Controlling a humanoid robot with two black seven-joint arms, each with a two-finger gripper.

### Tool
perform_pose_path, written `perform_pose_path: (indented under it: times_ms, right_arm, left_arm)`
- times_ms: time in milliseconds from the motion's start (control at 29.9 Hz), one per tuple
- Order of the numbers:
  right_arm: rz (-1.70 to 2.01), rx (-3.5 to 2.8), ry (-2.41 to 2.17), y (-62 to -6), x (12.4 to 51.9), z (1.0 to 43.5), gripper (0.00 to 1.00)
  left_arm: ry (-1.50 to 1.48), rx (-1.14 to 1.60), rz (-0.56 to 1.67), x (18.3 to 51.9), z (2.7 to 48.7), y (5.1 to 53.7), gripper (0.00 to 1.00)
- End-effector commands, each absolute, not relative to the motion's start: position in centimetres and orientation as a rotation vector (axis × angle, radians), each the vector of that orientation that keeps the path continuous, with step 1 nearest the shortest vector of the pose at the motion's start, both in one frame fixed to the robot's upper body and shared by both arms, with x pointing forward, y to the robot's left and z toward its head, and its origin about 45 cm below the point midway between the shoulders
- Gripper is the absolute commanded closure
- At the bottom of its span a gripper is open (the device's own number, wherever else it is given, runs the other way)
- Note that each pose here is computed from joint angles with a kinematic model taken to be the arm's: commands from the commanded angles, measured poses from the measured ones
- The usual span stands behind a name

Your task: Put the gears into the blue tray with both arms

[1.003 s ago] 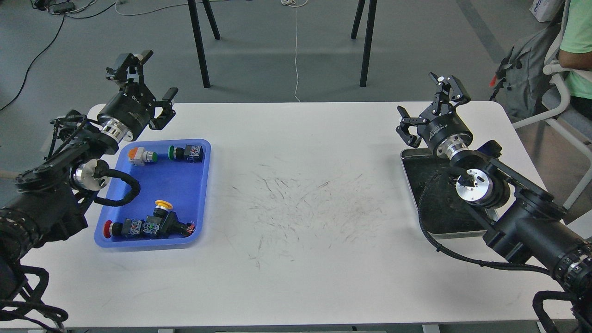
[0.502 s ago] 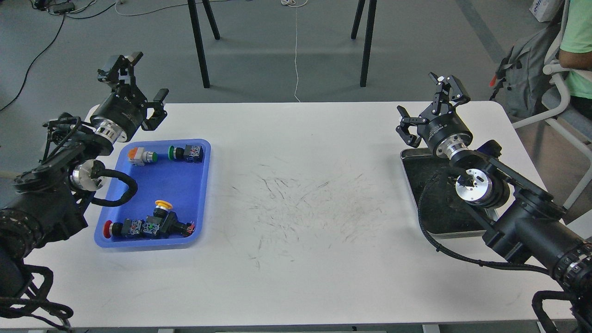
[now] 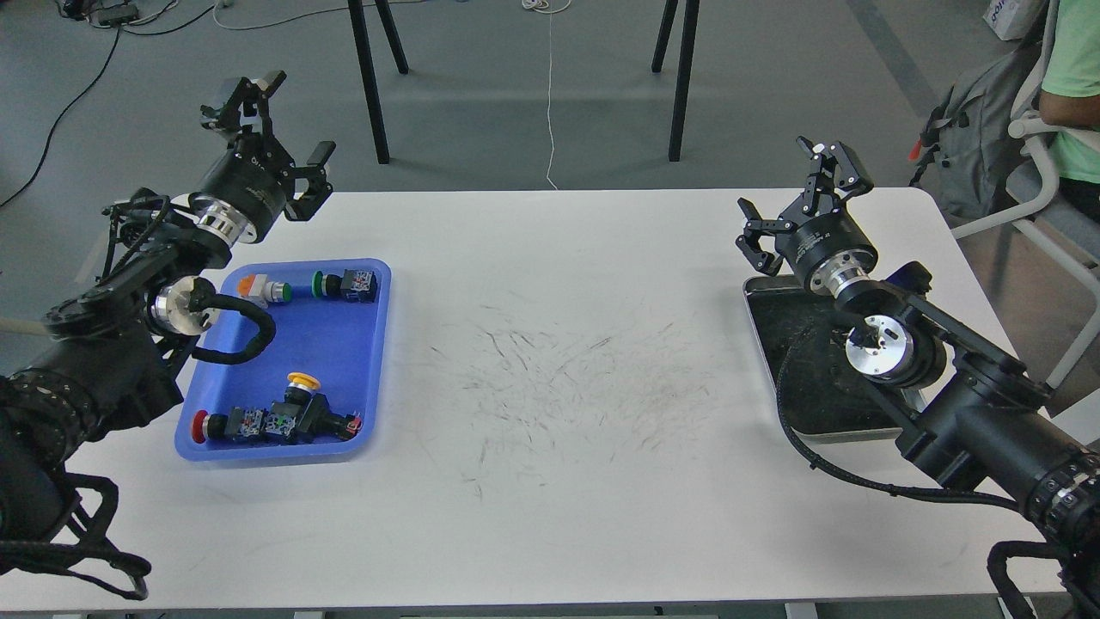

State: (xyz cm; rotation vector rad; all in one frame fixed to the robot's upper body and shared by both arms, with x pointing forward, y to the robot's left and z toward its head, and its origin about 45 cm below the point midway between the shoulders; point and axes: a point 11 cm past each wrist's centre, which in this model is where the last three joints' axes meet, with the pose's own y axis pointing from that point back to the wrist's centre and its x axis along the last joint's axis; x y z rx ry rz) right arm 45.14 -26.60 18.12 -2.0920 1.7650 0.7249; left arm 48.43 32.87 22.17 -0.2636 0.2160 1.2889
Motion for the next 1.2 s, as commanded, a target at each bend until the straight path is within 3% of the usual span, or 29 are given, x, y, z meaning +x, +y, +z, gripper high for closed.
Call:
perform_pose_path:
  times_ms: [0, 803, 1170]
  right_arm:
    - [0.724, -2.093, 1.762, -26.5, 45.2, 18.2, 0.01]
    - [0.721, -2.160, 1.776, -26.3, 45.0, 17.8, 0.01]
    - [0.668, -2.358, 1.836, -28.9, 44.2, 18.5, 0.01]
  left_arm:
    - [0.215, -0.268, 1.293, 48.5, 22.3, 33.0, 0.00]
    - [0.222, -0.267, 1.288, 48.4, 22.0, 32.7, 0.00]
    - [0.222, -0.267, 1.288, 48.4, 22.0, 32.6, 0.00]
